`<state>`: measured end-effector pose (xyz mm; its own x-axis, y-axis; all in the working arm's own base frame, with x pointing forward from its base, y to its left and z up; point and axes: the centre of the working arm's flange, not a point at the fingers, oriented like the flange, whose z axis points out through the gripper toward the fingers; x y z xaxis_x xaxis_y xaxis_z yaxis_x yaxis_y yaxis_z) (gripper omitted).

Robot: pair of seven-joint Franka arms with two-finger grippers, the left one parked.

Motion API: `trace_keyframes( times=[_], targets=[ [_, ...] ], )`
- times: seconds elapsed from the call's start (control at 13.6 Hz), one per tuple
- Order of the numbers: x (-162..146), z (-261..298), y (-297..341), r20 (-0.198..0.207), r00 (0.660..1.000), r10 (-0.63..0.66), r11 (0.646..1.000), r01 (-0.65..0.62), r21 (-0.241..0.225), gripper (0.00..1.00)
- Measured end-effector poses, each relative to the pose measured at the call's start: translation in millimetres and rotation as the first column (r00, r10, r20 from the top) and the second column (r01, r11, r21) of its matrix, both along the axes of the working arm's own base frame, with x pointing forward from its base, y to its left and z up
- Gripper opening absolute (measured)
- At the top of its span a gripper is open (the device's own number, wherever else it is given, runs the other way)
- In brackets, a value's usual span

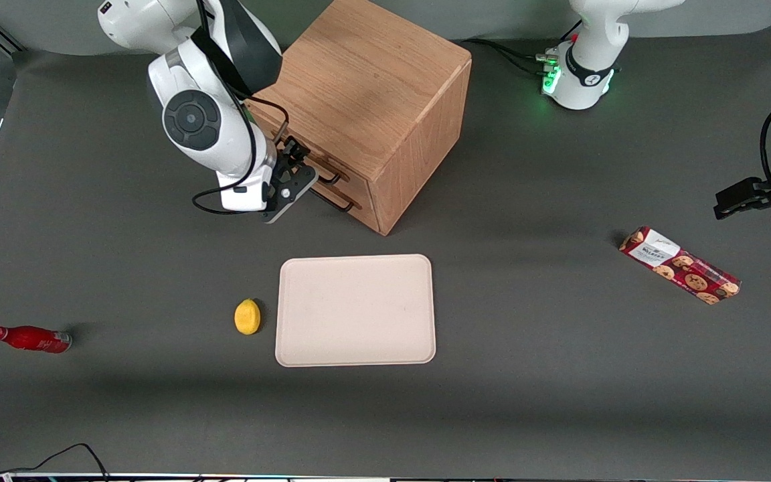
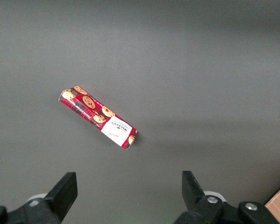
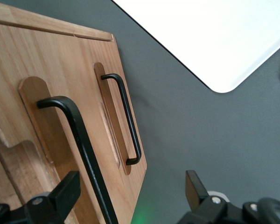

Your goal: Open upper drawer

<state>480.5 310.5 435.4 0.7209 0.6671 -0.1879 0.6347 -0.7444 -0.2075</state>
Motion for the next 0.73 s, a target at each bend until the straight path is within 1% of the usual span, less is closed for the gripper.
trace_keyframes(
  times=[0.37, 0.73],
  targets=[
    [-8.9, -15.5, 6.5, -0.019, 1.000, 0.018, 1.000, -0.018, -0.010, 1.00],
    [-12.7, -31.7, 1.5, -0.035, 0.998, 0.059, 0.998, -0.059, -0.007, 1.00]
  ],
)
